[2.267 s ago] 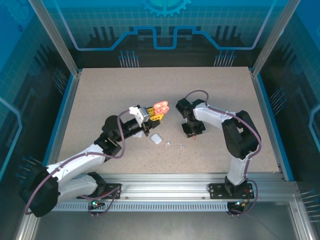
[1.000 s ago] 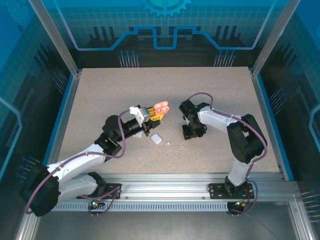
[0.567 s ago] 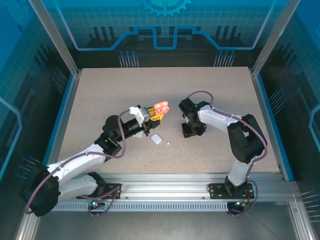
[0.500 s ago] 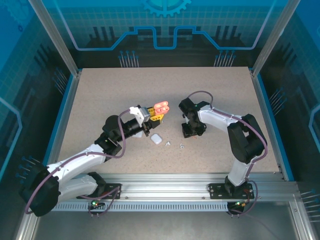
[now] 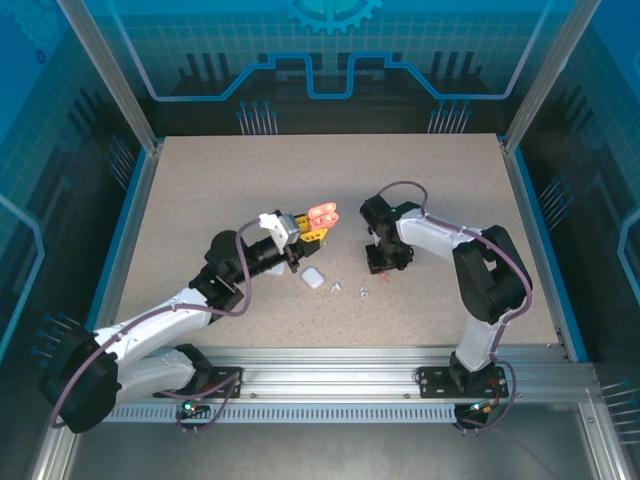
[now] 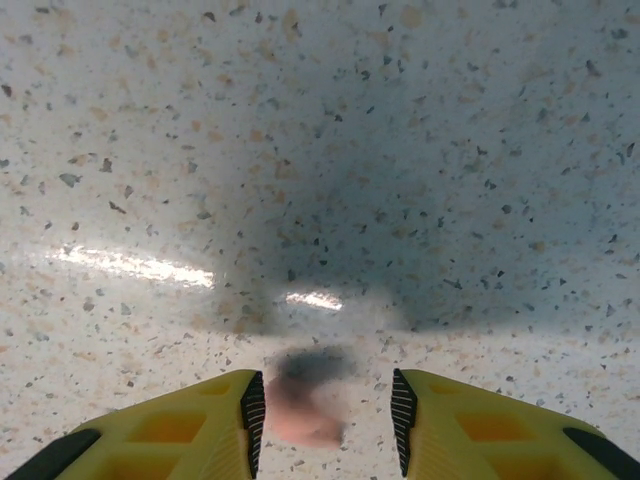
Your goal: Insert the wireless bluetooth earbuds into the charging case
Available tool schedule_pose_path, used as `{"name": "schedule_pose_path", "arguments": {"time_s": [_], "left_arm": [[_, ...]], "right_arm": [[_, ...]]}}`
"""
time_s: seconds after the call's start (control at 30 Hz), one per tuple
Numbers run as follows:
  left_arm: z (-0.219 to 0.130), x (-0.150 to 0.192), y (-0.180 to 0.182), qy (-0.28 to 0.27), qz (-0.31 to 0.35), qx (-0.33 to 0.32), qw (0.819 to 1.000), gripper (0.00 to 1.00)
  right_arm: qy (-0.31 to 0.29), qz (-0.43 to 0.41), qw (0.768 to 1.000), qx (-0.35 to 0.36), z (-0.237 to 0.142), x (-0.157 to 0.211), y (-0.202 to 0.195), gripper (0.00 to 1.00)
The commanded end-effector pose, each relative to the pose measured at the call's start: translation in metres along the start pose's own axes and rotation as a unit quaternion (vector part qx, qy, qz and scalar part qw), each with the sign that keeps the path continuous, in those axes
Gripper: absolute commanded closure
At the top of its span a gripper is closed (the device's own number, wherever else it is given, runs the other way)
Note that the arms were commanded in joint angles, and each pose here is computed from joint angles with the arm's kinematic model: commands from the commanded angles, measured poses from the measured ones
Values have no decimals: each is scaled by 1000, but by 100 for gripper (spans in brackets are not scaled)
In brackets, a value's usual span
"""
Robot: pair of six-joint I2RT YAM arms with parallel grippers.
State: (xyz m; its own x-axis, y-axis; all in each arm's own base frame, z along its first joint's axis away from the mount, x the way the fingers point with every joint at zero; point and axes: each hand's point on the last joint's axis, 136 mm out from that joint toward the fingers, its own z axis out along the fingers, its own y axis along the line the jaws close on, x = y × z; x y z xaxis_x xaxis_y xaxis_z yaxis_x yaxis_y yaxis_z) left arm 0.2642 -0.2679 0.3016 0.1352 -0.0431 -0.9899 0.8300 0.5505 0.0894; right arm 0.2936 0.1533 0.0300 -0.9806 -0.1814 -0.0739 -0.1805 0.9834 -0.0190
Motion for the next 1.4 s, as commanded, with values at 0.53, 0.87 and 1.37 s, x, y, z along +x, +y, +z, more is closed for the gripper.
{"name": "schedule_pose_path", "arguments": {"time_s": [0.53,0.87,1.37], "left_arm": [[3,-11,3,-9,11,-2,1000,88],[3,-11,2,-9,12,-2,1000,88],[2,-8,3,-5,12,-3,1000,88]], "right_arm": [[-15,-17,1000,-21,-16,9,-2,56],[-2,-92,990,-103,-9,17,32,45],[47,-81,991,-93,8,38,40,43]]}}
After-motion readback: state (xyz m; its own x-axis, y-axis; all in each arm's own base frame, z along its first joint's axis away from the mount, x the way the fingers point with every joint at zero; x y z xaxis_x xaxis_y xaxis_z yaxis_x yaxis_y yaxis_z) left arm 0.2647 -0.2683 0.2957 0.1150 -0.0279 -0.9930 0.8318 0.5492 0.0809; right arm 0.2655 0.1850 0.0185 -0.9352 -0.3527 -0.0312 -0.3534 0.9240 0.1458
